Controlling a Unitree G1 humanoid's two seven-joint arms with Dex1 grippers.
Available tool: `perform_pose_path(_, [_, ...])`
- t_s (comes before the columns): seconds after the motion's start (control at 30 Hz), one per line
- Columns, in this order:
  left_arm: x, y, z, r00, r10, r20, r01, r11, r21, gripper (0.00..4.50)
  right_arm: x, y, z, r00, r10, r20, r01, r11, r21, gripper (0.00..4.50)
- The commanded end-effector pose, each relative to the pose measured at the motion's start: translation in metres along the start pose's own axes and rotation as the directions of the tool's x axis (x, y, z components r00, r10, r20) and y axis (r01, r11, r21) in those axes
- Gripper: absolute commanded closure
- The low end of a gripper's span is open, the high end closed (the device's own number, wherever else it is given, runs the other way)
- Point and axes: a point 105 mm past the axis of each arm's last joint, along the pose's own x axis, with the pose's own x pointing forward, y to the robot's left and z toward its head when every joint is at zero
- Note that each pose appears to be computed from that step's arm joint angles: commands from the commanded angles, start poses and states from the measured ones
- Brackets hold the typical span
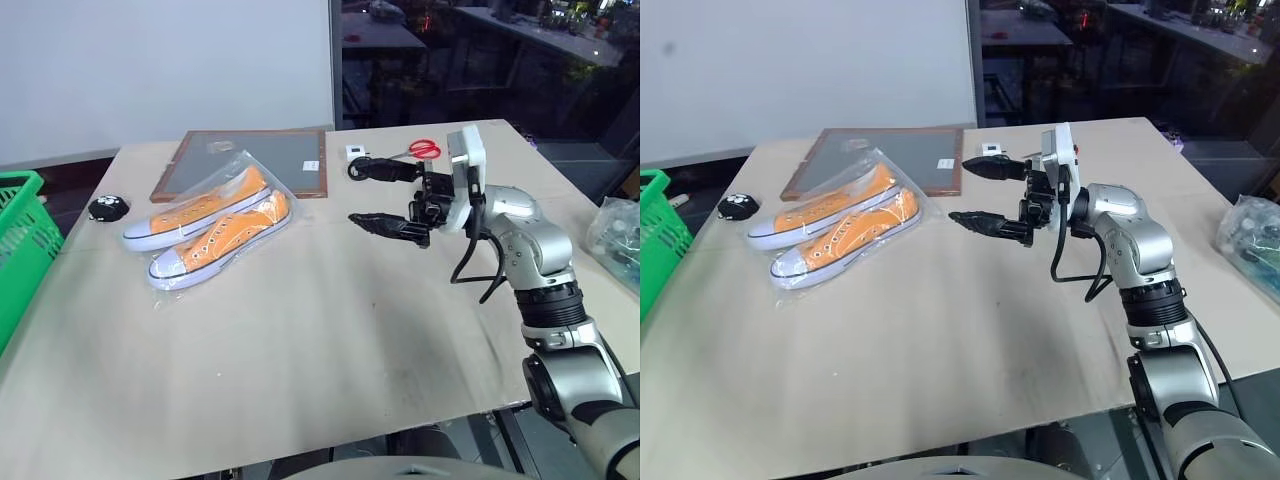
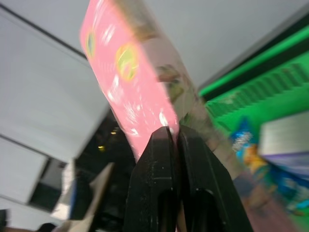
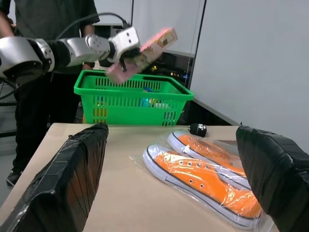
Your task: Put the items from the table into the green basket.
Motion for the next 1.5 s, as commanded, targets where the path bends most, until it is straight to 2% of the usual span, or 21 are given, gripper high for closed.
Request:
perform_pose_path(0.03, [-0.003, 0.033, 0.019, 0.992, 0.107, 0.061, -0.106, 0.994, -0.014, 4.44, 0.002, 0.001, 0.007, 1.000, 0.011, 0.024, -0.010, 0.999, -0.033, 0.00])
perform_pose_path(0.17, [-0.003, 0.034, 0.013, 0.994, 0.106, 0.033, -0.107, 0.994, 0.035, 4.44, 0.003, 0.001, 0.007, 1.000, 0.014, 0.025, -0.013, 0.999, -0.036, 0.00])
perform_pose_path(0.23, [-0.004, 0.034, 0.003, 0.995, 0.096, -0.008, -0.094, 0.988, 0.120, 4.44, 0.004, 0.001, 0.007, 1.000, 0.015, 0.026, -0.014, 0.999, -0.037, 0.00])
perform_pose_path(0.3, [-0.006, 0.029, -0.010, 0.996, 0.070, -0.056, -0.053, 0.963, 0.263, 4.44, 0.002, 0.001, 0.007, 1.000, 0.013, 0.024, -0.012, 0.999, -0.036, 0.00])
perform_pose_path(0.43, [-0.007, 0.016, -0.022, 0.996, 0.015, -0.091, 0.015, 0.948, 0.318, 4.44, 0.002, 0.002, 0.006, 1.000, 0.012, 0.021, -0.011, 0.999, -0.034, 0.00])
perform_pose_path(0.53, [-0.007, 0.007, -0.022, 0.997, -0.008, -0.083, 0.033, 0.951, 0.307, 3.62, 0.002, 0.003, 0.006, 1.000, 0.015, 0.022, -0.014, 0.999, -0.032, 0.00])
perform_pose_path(0.63, [-0.007, 0.007, -0.019, 0.998, 0.001, -0.059, 0.019, 0.943, 0.331, 2.37, 0.002, 0.003, 0.006, 1.000, 0.016, 0.023, -0.015, 0.999, -0.032, 0.00])
perform_pose_path(0.73, [-0.007, 0.008, -0.015, 0.999, 0.007, -0.040, 0.007, 0.944, 0.331, 0.75, 0.001, 0.003, 0.006, 1.000, 0.014, 0.022, -0.014, 0.999, -0.032, 0.00])
perform_pose_path(0.77, [-0.007, 0.008, -0.013, 1.000, 0.006, -0.031, 0.004, 0.950, 0.312, 0.33, 0.000, 0.003, 0.006, 1.000, 0.013, 0.021, -0.013, 0.999, -0.032, 0.00])
perform_pose_path(0.8, [-0.006, 0.007, -0.010, 1.000, 0.003, -0.018, 0.002, 0.964, 0.265, 0.07, 0.000, 0.003, 0.005, 1.000, 0.012, 0.020, -0.011, 0.999, -0.032, 0.00])
perform_pose_path(0.87, [-0.006, 0.000, -0.004, 1.000, -0.024, 0.021, 0.020, 0.988, 0.153, 0.07, -0.002, 0.003, 0.005, 1.000, 0.008, 0.016, -0.008, 0.999, -0.032, 0.00])
perform_pose_path(0.93, [-0.007, -0.018, 0.006, 0.991, -0.092, 0.098, 0.098, 0.994, -0.057, 0.07, -0.005, 0.003, 0.003, 1.000, -0.001, 0.010, 0.001, 1.000, -0.030, 0.00])
perform_pose_path(1.0, [-0.015, -0.043, 0.024, 0.956, -0.174, 0.237, 0.239, 0.931, -0.277, 0.07, -0.014, 0.003, -0.002, 1.000, -0.029, -0.012, 0.029, 0.999, -0.026, 0.00])
perform_pose_path(1.07, [-0.032, -0.066, 0.043, 0.893, -0.229, 0.388, 0.388, 0.827, -0.405, 0.07, -0.026, 0.001, -0.009, 0.996, -0.070, -0.046, 0.069, 0.997, -0.024, 0.00])
perform_pose_path(1.13, [-0.068, -0.110, 0.062, 0.770, -0.362, 0.526, 0.606, 0.673, -0.424, 0.07, -0.042, 0.000, -0.017, 0.989, -0.127, -0.077, 0.127, 0.992, -0.012, 0.00])
perform_pose_path(1.2, [-0.120, -0.158, 0.075, 0.604, -0.505, 0.616, 0.790, 0.481, -0.381, 0.07, -0.060, -0.001, -0.028, 0.973, -0.199, -0.119, 0.201, 0.980, 0.006, 0.00])
perform_pose_path(1.23, [-0.144, -0.178, 0.078, 0.541, -0.561, 0.626, 0.839, 0.407, -0.361, 0.07, -0.070, 0.000, -0.034, 0.963, -0.228, -0.143, 0.232, 0.973, 0.011, 0.00])
perform_pose_path(1.33, [-0.188, -0.211, 0.082, 0.450, -0.637, 0.626, 0.891, 0.270, -0.365, 0.07, -0.090, 0.006, -0.047, 0.937, -0.290, -0.195, 0.299, 0.954, 0.019, 0.00])
perform_pose_path(1.5, [-0.242, -0.250, 0.090, 0.365, -0.702, 0.612, 0.925, 0.198, -0.324, 0.07, -0.125, 0.025, -0.067, 0.883, -0.388, -0.264, 0.403, 0.915, 0.001, 0.00])
